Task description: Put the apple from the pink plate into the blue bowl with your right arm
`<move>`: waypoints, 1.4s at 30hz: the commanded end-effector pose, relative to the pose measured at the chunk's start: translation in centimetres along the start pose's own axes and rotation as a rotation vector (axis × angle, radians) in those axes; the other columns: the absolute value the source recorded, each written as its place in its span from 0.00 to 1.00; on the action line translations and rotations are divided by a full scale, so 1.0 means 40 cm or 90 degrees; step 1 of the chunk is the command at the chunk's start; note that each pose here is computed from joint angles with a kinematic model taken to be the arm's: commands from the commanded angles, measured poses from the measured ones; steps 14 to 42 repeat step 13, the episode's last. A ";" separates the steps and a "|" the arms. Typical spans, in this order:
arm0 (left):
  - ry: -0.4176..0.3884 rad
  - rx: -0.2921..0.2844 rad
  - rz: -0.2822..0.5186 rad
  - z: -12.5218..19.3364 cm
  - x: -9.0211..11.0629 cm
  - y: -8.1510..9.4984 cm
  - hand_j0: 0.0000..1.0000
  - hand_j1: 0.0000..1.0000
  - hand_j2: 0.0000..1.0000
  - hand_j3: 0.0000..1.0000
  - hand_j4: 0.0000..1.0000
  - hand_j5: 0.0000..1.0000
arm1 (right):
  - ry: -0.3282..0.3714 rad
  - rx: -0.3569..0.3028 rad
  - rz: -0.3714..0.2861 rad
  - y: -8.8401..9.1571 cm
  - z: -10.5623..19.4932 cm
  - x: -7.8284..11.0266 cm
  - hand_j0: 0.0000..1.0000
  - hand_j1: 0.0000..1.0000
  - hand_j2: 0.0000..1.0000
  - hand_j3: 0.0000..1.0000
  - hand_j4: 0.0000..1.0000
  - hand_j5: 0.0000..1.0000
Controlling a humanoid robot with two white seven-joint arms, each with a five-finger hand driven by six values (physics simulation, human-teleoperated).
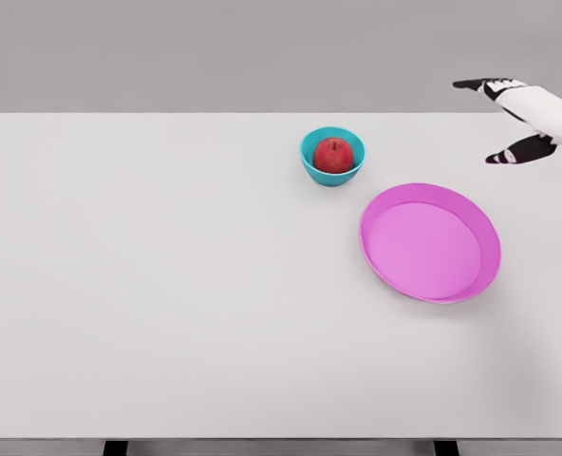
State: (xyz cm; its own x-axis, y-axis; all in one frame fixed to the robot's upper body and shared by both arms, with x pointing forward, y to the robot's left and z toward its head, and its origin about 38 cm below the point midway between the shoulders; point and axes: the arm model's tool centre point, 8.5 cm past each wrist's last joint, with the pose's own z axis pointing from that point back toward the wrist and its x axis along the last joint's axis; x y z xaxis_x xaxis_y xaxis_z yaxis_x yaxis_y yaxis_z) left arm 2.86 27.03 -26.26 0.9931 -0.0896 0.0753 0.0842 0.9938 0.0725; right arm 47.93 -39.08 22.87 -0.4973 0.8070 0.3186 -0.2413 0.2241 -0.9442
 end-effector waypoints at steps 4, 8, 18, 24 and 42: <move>0.000 0.000 0.000 0.000 0.000 0.000 1.00 1.00 1.00 1.00 1.00 1.00 | 0.003 -0.009 -0.005 -0.007 0.006 -0.005 1.00 1.00 1.00 1.00 1.00 1.00; -0.004 -0.002 0.002 0.000 0.002 0.000 1.00 1.00 1.00 1.00 1.00 1.00 | 0.004 -0.009 -0.006 -0.006 0.006 -0.006 1.00 1.00 1.00 1.00 1.00 1.00; -0.010 0.000 -0.008 0.000 0.012 0.001 1.00 1.00 1.00 1.00 1.00 1.00 | 0.003 -0.009 -0.005 -0.007 0.006 -0.005 1.00 1.00 1.00 1.00 1.00 1.00; -0.010 0.000 -0.008 0.000 0.012 0.001 1.00 1.00 1.00 1.00 1.00 1.00 | 0.003 -0.009 -0.005 -0.007 0.006 -0.005 1.00 1.00 1.00 1.00 1.00 1.00; -0.010 0.000 -0.008 0.000 0.012 0.001 1.00 1.00 1.00 1.00 1.00 1.00 | 0.003 -0.009 -0.005 -0.007 0.006 -0.005 1.00 1.00 1.00 1.00 1.00 1.00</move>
